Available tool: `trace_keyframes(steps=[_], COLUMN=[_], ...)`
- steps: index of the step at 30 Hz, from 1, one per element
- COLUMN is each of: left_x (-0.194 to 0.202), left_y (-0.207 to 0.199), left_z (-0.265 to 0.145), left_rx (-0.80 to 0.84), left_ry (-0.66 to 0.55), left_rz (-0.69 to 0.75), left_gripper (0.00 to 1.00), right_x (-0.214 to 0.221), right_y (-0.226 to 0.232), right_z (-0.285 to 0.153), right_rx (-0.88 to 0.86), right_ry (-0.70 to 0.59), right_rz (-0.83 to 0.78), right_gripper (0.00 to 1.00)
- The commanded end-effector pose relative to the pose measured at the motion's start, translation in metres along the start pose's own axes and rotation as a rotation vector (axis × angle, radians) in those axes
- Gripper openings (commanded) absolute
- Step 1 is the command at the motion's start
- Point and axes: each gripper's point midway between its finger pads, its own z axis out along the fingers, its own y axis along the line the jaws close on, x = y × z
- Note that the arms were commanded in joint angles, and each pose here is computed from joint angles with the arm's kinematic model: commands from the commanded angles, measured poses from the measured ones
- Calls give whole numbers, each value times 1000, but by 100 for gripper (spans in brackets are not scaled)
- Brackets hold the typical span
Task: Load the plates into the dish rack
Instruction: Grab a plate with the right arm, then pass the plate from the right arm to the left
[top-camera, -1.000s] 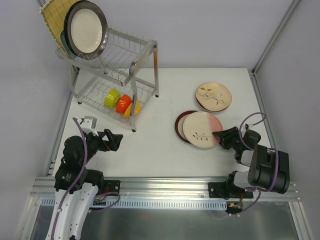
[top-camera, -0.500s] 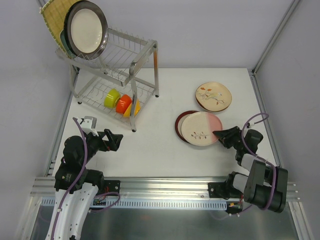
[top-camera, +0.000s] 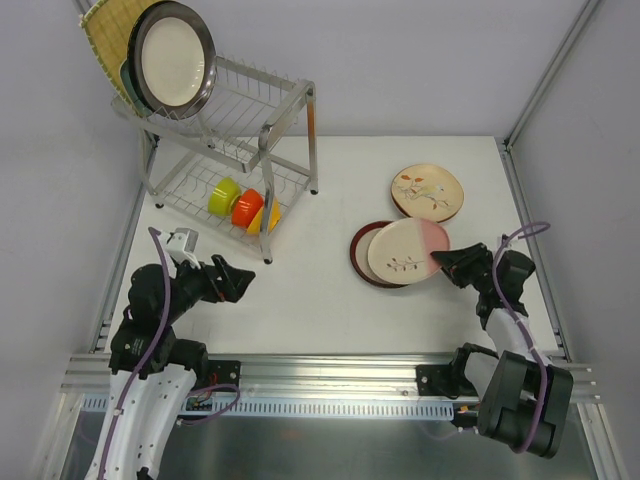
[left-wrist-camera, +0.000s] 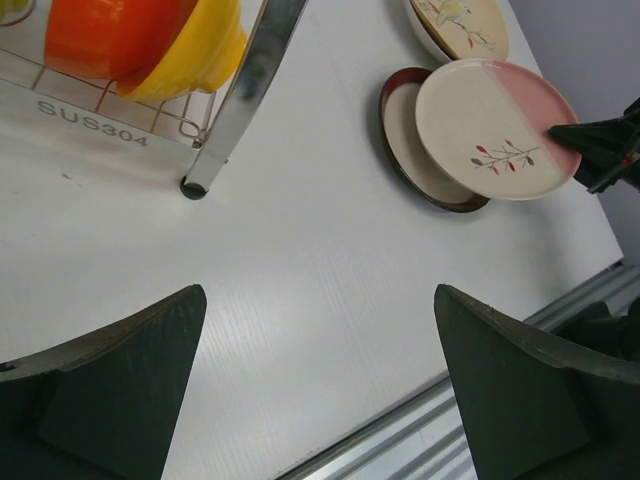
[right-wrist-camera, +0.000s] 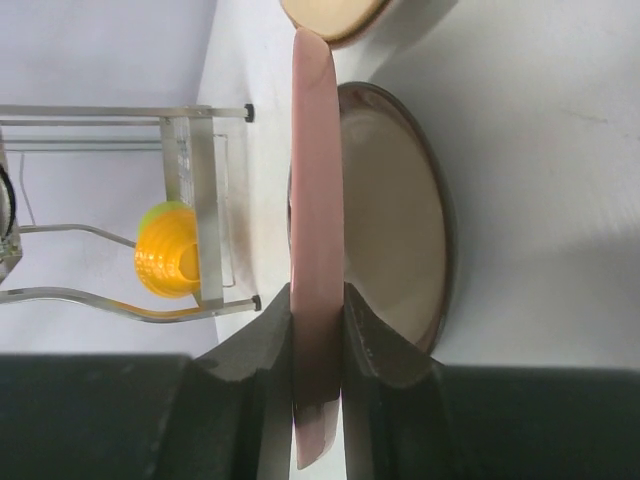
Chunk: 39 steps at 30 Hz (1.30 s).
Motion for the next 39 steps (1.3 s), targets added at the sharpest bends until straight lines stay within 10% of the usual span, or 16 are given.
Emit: trace_keyframes(steps=[1, 39], left_x=[-16, -33], left_y=[-32, -115], left_z=[-5, 68], left_rx=[115, 200], left_ry=[1, -1], left_rz=[-114, -355], left_gripper=[99, 98], right_x=[-22, 77], right_y=[77, 231], right_z=[-12, -52], right_rx=[-223, -866], right_ry=[-19, 346], right_rz=[-79, -136], right_gripper=[0, 1])
